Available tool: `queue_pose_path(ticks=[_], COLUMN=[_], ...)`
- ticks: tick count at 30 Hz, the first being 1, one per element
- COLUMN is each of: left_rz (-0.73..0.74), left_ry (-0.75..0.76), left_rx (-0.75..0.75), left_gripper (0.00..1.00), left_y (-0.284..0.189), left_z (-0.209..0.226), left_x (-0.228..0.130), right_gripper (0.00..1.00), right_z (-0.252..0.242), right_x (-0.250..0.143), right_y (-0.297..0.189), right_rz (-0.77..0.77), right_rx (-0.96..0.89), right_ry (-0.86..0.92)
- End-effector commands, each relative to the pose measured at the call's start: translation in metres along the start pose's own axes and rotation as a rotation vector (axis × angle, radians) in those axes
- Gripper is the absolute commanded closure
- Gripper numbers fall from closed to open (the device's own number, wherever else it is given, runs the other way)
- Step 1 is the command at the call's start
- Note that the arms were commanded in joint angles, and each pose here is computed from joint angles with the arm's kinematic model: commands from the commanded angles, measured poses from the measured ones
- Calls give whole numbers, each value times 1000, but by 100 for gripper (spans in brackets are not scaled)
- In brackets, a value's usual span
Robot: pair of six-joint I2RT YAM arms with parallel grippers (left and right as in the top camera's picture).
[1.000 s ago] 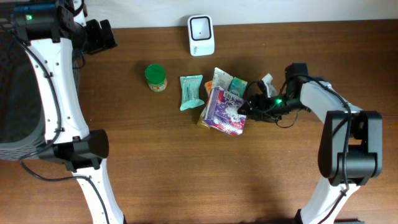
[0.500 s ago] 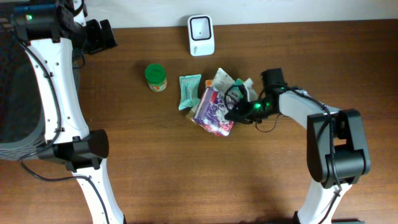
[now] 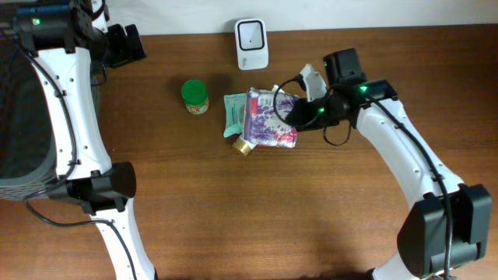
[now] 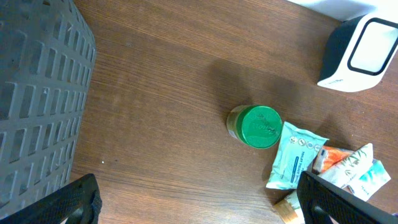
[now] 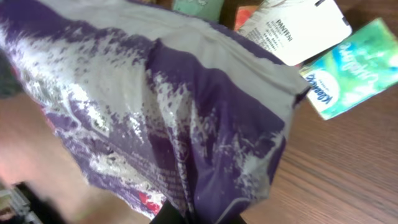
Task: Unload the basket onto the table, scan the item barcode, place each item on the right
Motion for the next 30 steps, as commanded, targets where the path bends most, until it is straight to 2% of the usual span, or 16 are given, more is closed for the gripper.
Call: queue_pose_path(ticks=[1, 4, 7, 11, 28, 30], left_rz=[-49, -49, -49, -49, -49, -49], left_ry=[-1, -1, -1, -1, -1, -1], left_rx=[12, 12, 12, 12, 12, 12], left_gripper=[1, 1, 1, 1, 1, 1], left_y=[-21, -21, -21, -21, -21, -21], left_z=[1, 1, 1, 1, 1, 1], left_x=[1, 1, 1, 1, 1, 1], right_gripper=[96, 96, 96, 96, 96, 96], right_z=[32, 58, 78, 93, 89, 83], right_x=[17, 25, 23, 28, 21, 22], right_y=[-22, -32, -33, -32, -31, -31], right_rz=[-126, -211, -229, -279, -245, -252], right_rx=[-127, -195, -171, -122, -141, -185], right_ry=[-117, -192, -233, -170, -162, -155])
Point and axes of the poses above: each gripper's point midway between its finger pads, its own y axis out along the fingers, its own z axis along the line the jaws close on, x = y × z, the point moved 5 cm from there along -y, back along the fingers, and after that the axes turned 14 degrees about y, right-handed, at the moved point
